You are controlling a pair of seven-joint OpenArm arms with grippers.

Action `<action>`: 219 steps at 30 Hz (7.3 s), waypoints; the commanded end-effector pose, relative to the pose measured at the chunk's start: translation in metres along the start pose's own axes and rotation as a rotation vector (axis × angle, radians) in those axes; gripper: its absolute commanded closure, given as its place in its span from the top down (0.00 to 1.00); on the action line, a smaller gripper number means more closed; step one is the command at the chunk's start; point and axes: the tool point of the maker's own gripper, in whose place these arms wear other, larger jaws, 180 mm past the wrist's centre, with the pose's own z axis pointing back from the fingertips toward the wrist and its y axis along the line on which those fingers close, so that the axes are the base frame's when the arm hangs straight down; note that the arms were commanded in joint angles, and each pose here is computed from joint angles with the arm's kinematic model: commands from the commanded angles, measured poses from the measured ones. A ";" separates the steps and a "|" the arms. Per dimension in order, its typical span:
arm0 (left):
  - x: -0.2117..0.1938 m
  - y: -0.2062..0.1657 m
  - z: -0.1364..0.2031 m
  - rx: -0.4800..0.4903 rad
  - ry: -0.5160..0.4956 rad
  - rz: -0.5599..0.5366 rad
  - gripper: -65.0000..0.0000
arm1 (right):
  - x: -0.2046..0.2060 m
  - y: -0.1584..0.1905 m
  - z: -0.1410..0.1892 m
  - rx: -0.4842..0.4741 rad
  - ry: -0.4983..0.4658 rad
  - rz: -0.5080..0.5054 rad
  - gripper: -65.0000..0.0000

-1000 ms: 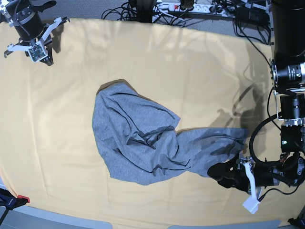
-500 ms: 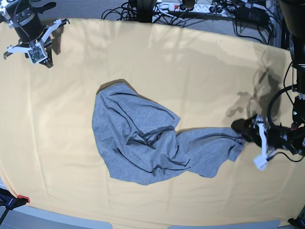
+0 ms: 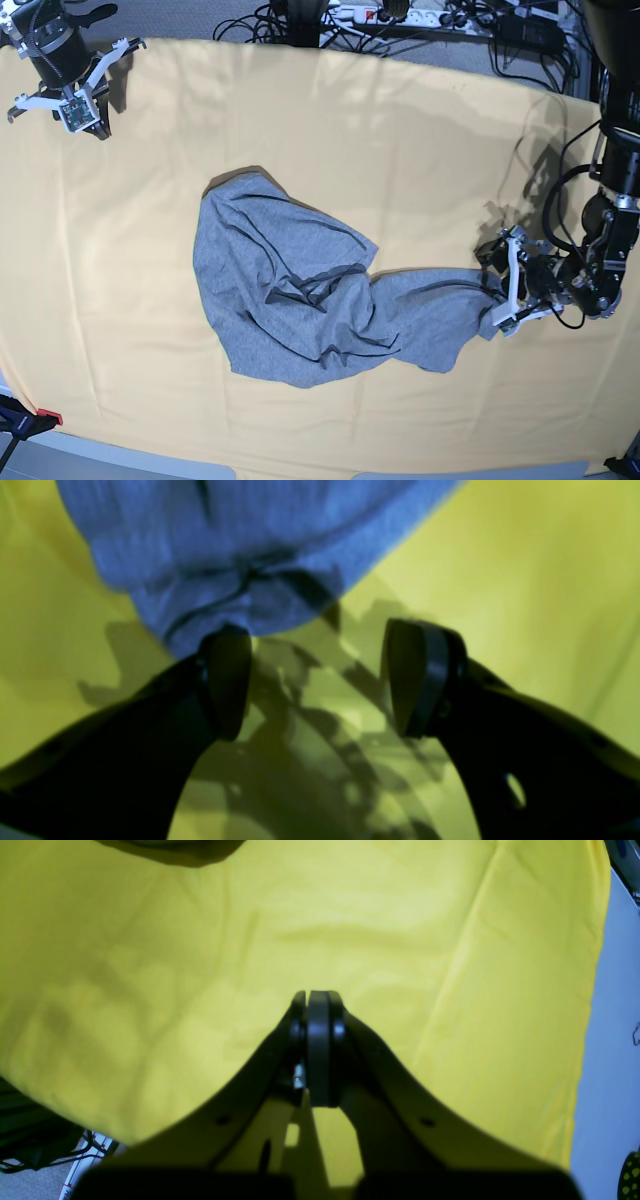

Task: Layout the t-shirt on the table in an organized manner, then fold the t-shirt properly
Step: 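Release the shirt and regrasp its hem end with the left gripper, then hold the shirt end with the left gripper, stretching it outward, then move the right gripper down and grasp the opposite end of the shirt, then pull the shirt taut between both grippers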

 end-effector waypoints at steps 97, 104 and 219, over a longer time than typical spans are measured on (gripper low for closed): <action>-0.069 -0.053 0.042 -0.301 -0.097 0.420 0.76 | 0.018 -0.007 -0.001 -0.017 -0.065 -0.002 0.00; -0.061 -0.065 0.027 -0.321 -0.102 0.409 0.74 | 0.018 -0.007 -0.001 -0.017 -0.064 -0.002 0.00; 0.005 -0.023 0.187 -0.133 -0.161 0.012 0.00 | 0.067 -0.102 -0.121 0.003 -0.200 -0.175 0.36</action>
